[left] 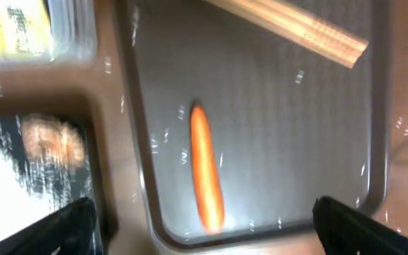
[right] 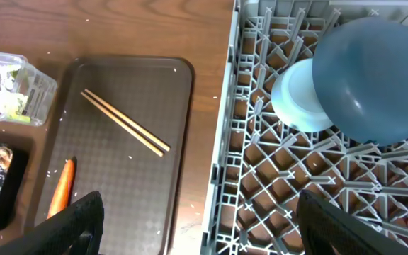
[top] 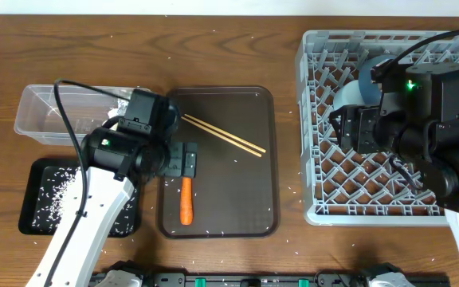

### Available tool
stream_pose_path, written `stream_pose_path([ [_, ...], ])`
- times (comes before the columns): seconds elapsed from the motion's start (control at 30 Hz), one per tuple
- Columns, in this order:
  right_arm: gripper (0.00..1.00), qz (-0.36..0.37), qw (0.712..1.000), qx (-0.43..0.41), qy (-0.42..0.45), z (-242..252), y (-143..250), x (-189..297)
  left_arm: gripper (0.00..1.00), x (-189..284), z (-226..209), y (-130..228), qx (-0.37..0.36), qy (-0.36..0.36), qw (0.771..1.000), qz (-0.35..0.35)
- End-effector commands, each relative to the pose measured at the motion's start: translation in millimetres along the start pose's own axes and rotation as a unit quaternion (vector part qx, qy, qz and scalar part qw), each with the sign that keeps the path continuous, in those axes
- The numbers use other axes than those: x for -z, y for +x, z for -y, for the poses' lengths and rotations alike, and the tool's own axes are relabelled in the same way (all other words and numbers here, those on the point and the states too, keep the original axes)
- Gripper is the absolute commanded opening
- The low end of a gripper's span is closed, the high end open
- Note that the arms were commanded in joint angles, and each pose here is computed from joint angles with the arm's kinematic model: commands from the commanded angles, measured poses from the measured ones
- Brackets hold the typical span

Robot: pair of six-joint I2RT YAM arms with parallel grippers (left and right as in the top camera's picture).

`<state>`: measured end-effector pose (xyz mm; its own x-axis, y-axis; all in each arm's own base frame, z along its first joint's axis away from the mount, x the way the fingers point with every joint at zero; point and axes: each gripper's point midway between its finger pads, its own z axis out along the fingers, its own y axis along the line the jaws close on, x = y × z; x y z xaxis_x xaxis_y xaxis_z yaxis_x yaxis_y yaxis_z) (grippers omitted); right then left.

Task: Sort waste into correct bins and load items into the dishwasher rack

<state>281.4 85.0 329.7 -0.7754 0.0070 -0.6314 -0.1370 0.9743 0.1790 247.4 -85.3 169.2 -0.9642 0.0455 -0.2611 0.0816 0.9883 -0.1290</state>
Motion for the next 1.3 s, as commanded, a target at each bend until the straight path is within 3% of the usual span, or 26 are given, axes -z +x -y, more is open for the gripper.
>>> stream_pose_path([
  [0.0,0.80,-0.007,1.000,-0.008,-0.006,-3,1,-3,0.95,-7,-7,16,0.043,-0.017,0.998,-0.030],
  [0.07,0.80,-0.009,1.000,-0.008,-0.005,-3,1,-4,0.77,-19,-10,25,0.051,-0.021,0.998,-0.044],
  [0.1,0.80,-0.011,1.000,-0.008,-0.005,-3,1,-6,0.74,-26,-11,28,0.054,-0.022,0.997,-0.048],
  [0.37,0.80,-0.034,0.999,-0.010,-0.002,-2,4,-21,0.75,-83,-19,59,0.073,-0.019,0.995,-0.072],
  [0.57,0.78,-0.052,0.999,-0.011,-0.006,-4,5,-34,0.67,-108,-22,69,0.071,-0.018,0.995,-0.071],
  [0.9,0.76,-0.071,0.997,-0.013,-0.019,-9,7,-46,0.62,-139,0,84,-0.021,-0.017,0.993,-0.119],
  [1.1,0.76,-0.071,0.997,-0.012,-0.018,-9,7,-46,0.43,-149,-6,92,-0.002,-0.039,0.989,-0.143],
  [1.27,0.76,-0.070,0.997,-0.012,-0.019,-9,7,-46,0.35,-146,-4,87,0.000,-0.037,0.990,-0.136],
])
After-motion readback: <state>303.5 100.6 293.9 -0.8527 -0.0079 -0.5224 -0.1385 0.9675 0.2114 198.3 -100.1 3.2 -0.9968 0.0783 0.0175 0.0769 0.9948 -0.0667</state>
